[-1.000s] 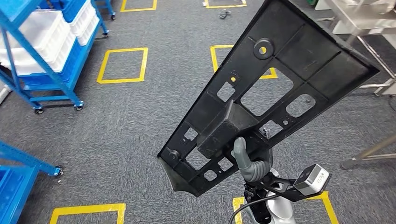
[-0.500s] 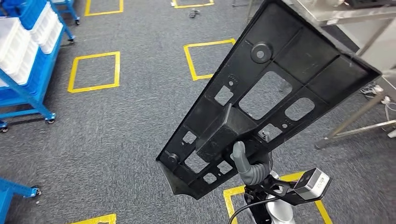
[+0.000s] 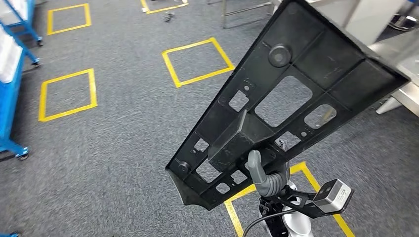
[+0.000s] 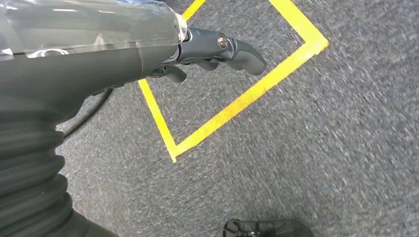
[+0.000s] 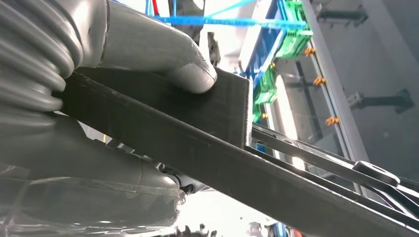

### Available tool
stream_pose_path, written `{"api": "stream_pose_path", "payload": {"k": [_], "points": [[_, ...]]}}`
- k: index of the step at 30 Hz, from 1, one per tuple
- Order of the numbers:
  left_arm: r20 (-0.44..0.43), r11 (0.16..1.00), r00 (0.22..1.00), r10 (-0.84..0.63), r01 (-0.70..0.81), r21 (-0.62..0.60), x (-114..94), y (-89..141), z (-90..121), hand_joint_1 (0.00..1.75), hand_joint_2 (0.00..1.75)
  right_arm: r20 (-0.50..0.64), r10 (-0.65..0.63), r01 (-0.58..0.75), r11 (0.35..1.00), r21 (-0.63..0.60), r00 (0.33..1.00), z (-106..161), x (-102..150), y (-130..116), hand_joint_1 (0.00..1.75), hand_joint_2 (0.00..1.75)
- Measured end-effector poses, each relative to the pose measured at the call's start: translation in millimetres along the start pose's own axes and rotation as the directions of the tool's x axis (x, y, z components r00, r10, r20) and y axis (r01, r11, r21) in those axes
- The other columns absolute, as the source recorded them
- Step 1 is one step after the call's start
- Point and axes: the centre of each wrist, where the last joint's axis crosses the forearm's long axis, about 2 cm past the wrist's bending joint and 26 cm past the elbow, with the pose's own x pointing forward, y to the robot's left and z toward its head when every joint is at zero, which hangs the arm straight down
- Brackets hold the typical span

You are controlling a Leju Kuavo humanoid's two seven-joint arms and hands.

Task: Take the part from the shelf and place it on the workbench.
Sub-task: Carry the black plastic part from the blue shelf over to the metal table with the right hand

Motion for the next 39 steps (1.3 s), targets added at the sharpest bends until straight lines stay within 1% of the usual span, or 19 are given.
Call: {"api": "stream_pose_path", "payload": {"k": [11, 16, 24, 27, 32, 39], "points": [[-0.009, 1.0, 1.0, -0.018, 0.018, 0.01, -0.3, 0.6, -0.1, 0.0, 1.75, 0.001, -0.003, 0.003, 1.0, 0.01, 1.0, -0.8, 0.2, -0.1, 1.75, 1.75], [-0.02, 0.999, 0.999, -0.04, 0.04, 0.005, -8.5, -1.0, 1.4, 0.0, 1.75, -0.005, 0.006, -0.006, 1.0, 0.009, 1.0, 1.7, 0.3, -0.3, 1.75, 1.75], [-0.01, 0.997, 0.997, -0.072, 0.072, -0.002, -1.9, -1.1, 0.6, 0.0, 1.75, 0.003, 0.038, -0.038, 0.999, 0.027, 0.999, -0.5, 1.5, 0.3, 1.75, 1.75], [-0.006, 0.997, 0.997, -0.075, 0.075, -0.003, -0.3, -1.1, 0.4, 0.0, 1.75, 0.011, 0.045, -0.045, 0.998, 0.042, 0.999, -3.3, 1.4, 2.6, 1.75, 1.75], [-0.013, 0.996, 0.996, -0.087, 0.086, -0.009, -4.6, -0.8, 0.7, 0.0, 1.75, 0.02, 0.061, -0.062, 0.994, 0.086, 0.998, -9.6, -0.9, 10.0, 1.75, 1.75], [-0.013, 0.996, 0.996, -0.092, 0.092, -0.011, -3.4, -0.9, 0.7, 0.0, 1.75, 0.045, 0.051, -0.057, 0.99, 0.126, 0.998, -20.7, -2.5, 16.7, 1.75, 1.75]]}}
